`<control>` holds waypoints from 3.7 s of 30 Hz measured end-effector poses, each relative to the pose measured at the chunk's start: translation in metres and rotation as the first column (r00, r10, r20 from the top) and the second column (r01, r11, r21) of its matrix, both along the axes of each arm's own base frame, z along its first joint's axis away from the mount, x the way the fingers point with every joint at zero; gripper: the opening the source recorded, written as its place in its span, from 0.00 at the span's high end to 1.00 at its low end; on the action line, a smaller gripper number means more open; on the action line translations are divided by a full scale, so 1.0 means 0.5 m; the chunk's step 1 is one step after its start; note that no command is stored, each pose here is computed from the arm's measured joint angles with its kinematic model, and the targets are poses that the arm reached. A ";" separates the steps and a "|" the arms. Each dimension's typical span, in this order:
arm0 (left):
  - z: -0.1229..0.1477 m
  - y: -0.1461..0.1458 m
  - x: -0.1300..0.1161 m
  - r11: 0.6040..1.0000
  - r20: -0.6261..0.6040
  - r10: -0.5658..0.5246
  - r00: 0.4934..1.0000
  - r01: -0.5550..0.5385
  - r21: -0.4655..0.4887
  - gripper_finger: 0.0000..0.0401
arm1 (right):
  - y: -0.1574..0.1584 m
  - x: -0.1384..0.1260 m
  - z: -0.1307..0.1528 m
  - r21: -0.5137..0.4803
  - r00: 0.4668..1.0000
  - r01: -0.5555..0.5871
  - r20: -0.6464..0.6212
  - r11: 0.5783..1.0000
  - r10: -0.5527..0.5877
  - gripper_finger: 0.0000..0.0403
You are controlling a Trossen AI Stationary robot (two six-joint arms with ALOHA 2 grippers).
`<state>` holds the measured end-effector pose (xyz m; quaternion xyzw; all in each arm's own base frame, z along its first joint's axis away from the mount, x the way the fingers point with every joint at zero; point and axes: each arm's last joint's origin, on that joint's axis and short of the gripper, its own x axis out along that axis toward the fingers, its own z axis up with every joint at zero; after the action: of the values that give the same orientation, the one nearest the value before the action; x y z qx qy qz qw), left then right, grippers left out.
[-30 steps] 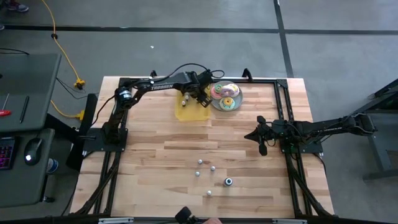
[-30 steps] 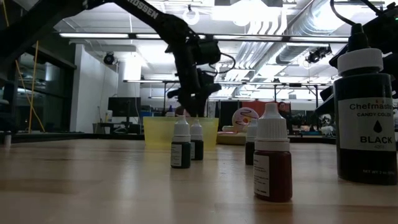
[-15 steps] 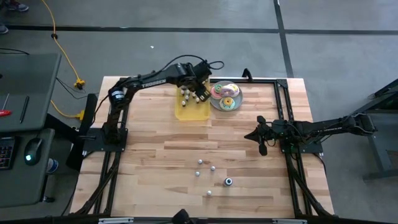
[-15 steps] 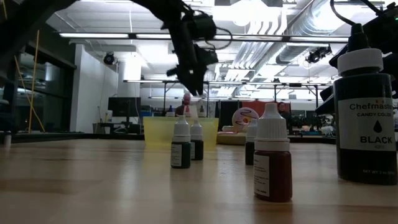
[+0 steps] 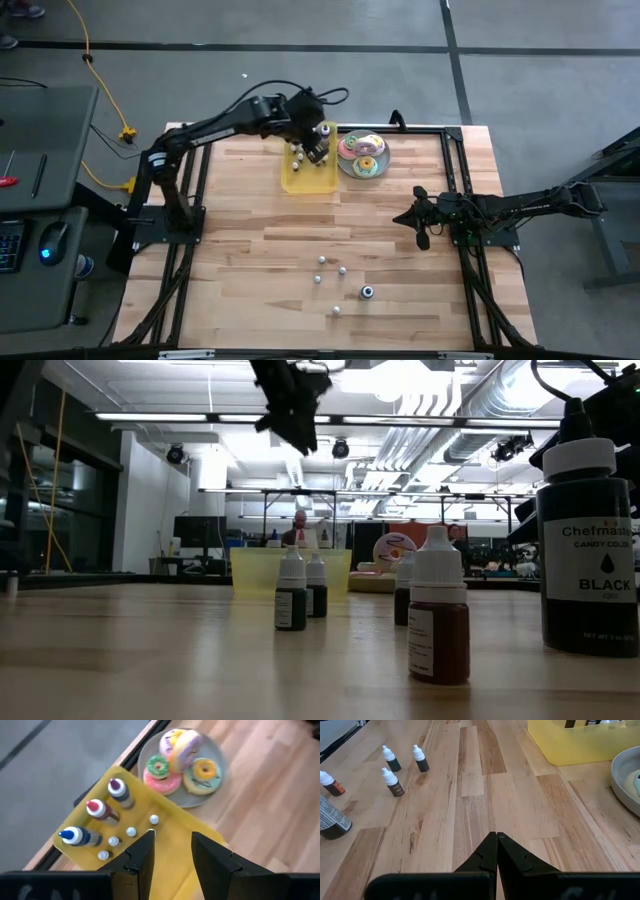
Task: Pick & Place food coloring
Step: Put the small brown food coloring bottle into the bin
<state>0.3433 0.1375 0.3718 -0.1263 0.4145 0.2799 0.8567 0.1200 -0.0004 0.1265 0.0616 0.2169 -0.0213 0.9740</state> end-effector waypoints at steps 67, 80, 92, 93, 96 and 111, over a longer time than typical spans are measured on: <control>-0.292 -0.491 0.207 0.463 -0.155 -0.884 0.441 0.870 -0.167 0.44 | 0.000 0.000 0.000 0.000 1.000 0.000 0.000 1.000 0.000 1.00; -0.332 -0.507 0.228 0.452 -0.180 -0.885 0.429 0.884 -0.121 0.44 | 0.000 0.000 0.000 0.000 1.000 0.000 -0.001 1.000 0.000 1.00; -0.375 -0.509 0.239 0.451 -0.202 -0.885 0.420 0.881 -0.142 0.44 | 0.000 0.000 0.000 0.000 1.000 0.000 -0.001 1.000 0.000 1.00; -0.378 -0.509 0.237 0.452 -0.211 -0.884 0.418 0.878 -0.154 0.44 | 0.000 0.000 0.000 0.000 1.000 0.000 0.000 1.000 0.000 1.00; -0.375 -0.510 0.240 0.453 -0.199 -0.884 0.424 0.880 -0.140 0.44 | 0.000 0.000 0.000 0.000 1.000 0.000 0.002 1.000 0.000 1.00; -0.374 -0.503 0.243 0.461 -0.192 -0.881 0.433 0.878 -0.131 0.44 | 0.000 0.000 0.000 0.000 1.000 0.000 0.000 1.000 0.000 1.00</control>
<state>0.4650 -0.1139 0.1849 0.1360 0.5182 -0.1955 0.8214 0.1200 -0.0004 0.1264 0.0616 0.2169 -0.0212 0.9740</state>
